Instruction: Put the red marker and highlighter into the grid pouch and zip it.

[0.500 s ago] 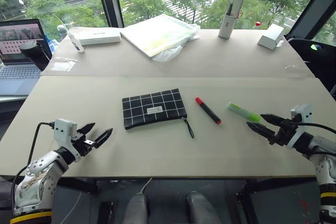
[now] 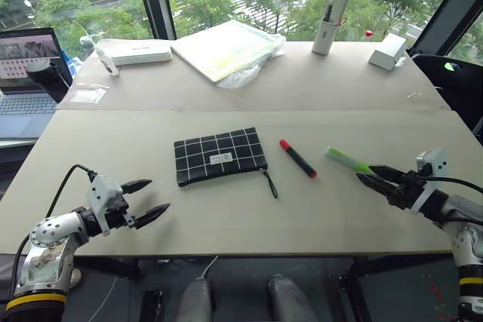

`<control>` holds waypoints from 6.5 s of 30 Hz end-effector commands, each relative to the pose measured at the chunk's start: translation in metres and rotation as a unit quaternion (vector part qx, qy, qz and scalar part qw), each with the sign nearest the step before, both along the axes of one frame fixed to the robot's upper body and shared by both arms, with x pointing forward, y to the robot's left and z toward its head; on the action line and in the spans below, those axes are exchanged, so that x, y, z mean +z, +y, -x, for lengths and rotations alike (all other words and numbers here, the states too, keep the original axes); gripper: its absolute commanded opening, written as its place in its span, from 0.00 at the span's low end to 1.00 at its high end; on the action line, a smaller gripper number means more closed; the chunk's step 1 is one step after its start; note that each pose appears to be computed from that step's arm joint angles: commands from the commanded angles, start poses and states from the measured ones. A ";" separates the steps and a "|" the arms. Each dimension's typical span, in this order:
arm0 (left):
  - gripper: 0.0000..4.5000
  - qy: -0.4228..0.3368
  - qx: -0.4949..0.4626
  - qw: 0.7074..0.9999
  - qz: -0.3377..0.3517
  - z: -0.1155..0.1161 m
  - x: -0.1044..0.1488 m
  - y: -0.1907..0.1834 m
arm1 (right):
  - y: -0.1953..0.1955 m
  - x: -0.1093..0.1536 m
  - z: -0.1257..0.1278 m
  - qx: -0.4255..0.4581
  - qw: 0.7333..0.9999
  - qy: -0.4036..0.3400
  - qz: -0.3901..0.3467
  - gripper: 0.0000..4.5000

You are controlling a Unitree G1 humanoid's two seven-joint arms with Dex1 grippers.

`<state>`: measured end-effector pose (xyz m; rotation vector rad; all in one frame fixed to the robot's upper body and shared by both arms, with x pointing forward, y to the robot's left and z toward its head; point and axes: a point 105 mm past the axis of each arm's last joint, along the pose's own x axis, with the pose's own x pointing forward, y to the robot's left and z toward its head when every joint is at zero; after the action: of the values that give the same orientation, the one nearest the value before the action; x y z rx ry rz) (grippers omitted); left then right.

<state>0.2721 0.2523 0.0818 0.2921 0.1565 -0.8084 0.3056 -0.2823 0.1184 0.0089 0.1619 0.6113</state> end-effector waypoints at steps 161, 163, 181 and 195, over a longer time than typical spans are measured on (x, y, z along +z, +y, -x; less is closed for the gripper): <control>0.00 -0.156 -0.013 0.988 0.002 -0.103 0.053 -0.088 | 0.325 0.029 -0.063 0.309 0.942 -0.085 0.103 0.01; 0.00 -0.156 -0.013 0.988 0.002 -0.103 0.053 -0.088 | 0.331 0.032 -0.061 0.313 0.942 -0.081 0.089 0.01; 0.00 -0.158 -0.032 0.986 0.033 -0.093 0.061 -0.091 | 0.199 0.049 -0.035 0.325 0.939 -0.047 0.103 0.69; 0.00 -0.129 -0.063 0.988 0.054 -0.076 0.084 -0.072 | 0.013 0.049 -0.068 0.041 0.974 -0.067 0.214 0.69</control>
<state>0.3482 0.1795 0.1439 0.2899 -0.0822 -0.8942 0.3731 -0.2569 0.1505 -0.4409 0.2254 0.6839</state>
